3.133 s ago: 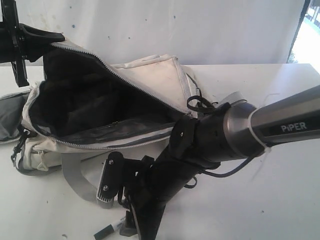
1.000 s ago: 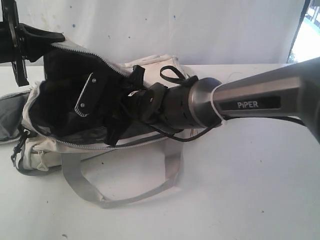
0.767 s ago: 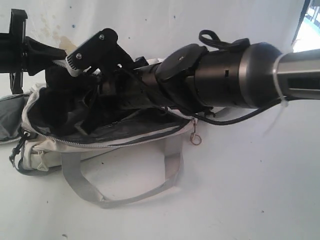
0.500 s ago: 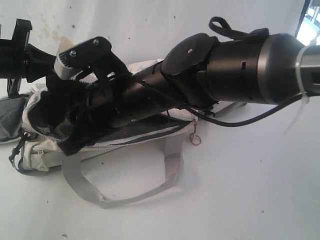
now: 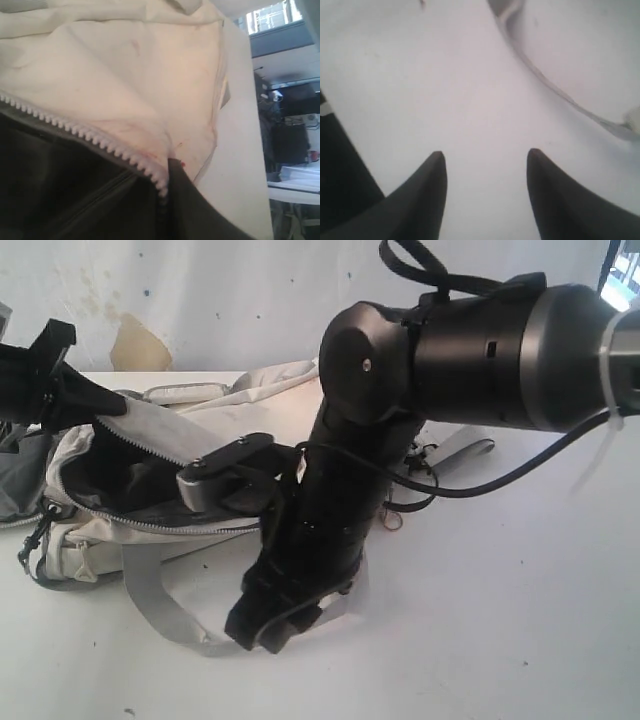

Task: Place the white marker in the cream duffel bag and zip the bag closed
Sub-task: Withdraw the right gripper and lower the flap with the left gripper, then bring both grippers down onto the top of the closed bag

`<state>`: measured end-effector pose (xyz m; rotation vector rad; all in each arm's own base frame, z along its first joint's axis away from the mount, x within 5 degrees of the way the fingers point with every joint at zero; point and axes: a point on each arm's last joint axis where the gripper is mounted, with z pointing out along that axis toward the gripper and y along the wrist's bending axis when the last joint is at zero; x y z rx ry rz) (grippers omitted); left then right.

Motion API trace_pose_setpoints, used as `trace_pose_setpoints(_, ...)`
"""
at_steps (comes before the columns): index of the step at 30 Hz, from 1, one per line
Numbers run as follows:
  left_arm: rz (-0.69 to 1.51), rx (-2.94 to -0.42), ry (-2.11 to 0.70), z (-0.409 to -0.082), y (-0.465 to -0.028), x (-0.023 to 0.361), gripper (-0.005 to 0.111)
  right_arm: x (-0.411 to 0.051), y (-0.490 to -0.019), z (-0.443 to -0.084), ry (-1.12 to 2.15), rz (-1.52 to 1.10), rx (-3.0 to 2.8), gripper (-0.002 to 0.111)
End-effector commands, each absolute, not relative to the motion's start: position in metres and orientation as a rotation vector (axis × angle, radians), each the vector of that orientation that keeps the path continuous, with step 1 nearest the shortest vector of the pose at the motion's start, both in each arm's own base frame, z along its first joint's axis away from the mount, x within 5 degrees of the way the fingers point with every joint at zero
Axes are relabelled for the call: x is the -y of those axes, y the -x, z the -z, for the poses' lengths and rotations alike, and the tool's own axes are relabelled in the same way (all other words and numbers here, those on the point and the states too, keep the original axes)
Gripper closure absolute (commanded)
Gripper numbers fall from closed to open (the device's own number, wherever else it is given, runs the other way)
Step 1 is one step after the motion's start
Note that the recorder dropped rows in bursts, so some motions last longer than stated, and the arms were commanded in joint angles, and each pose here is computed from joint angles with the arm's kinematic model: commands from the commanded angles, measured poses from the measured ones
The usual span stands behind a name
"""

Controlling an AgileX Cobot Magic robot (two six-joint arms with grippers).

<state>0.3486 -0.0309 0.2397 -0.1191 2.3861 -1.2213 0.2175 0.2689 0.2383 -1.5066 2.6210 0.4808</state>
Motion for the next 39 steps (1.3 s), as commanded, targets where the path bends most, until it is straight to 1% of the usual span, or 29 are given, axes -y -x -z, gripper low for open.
trace_pose_setpoints(1,1.165,-2.437,0.036,-0.238,-0.345,0.031,0.107,-0.25,-0.227,-0.243,1.421,-0.314,-2.714,0.062)
trace_pose_setpoints(9,0.976,-2.623,-0.149,-0.224,-0.334,0.023,0.107,-0.21,-0.261,-0.245,1.183,-0.305,-2.824,0.062)
trace_pose_setpoints(11,0.956,-2.646,-0.18,-0.222,-0.333,0.022,0.101,-0.2,-0.271,-0.246,1.089,-0.307,-2.834,0.062)
trace_pose_setpoints(13,0.948,-2.654,-0.191,-0.222,-0.332,0.022,0.089,-0.191,-0.281,-0.246,1.013,-0.306,-2.836,0.062)
trace_pose_setpoints(15,0.948,-2.654,-0.191,-0.222,-0.332,0.022,0.075,-0.18,-0.291,-0.246,0.912,-0.307,-2.84,0.062)
trace_pose_setpoints(17,0.944,-2.653,-0.189,-0.222,-0.332,0.021,0.057,-0.168,-0.301,-0.247,0.789,-0.31,-2.84,0.062)
trace_pose_setpoints(19,0.939,-2.651,-0.186,-0.222,-0.333,0.021,0.043,-0.159,-0.309,-0.248,0.686,-0.317,-2.83,0.062)
trace_pose_setpoints(21,0.893,-2.646,-0.187,-0.222,-0.334,0.019,0.033,-0.151,-0.317,-0.248,0.606,-0.319,-2.809,0.062)
trace_pose_setpoints(22,0.858,-2.643,-0.196,-0.223,-0.334,0.018,0.031,-0.147,-0.321,-0.249,0.572,-0.318,-2.794,0.062)
trace_pose_setpoints(25,0.748,-2.605,-0.221,-0.235,-0.332,0.014,0.03,-0.137,-0.331,-0.251,0.499,-0.313,-2.735,0.062)
trace_pose_setpoints(27,0.671,-2.556,-0.219,-0.248,-0.33,0.011,0.032,-0.132,-0.34,-0.253,0.439,-0.312,-2.679,0.062)
trace_pose_setpoints(29,0.639,-2.51,-0.223,-0.261,-0.326,0.011,0.034,-0.128,-0.346,-0.252,0.388,-0.318,-2.65,0.062)
trace_pose_setpoints(34,0.619,-2.446,-0.226,-0.289,-0.311,0.013,0.034,-0.129,-0.356,-0.245,0.292,-0.413,-2.629,0.062)
trace_pose_setpoints(39,0.651,-2.461,-0.263,-0.3,-0.299,0.021,0.034,-0.138,-0.371,-0.232,0.368,-0.463,-2.629,0.062)
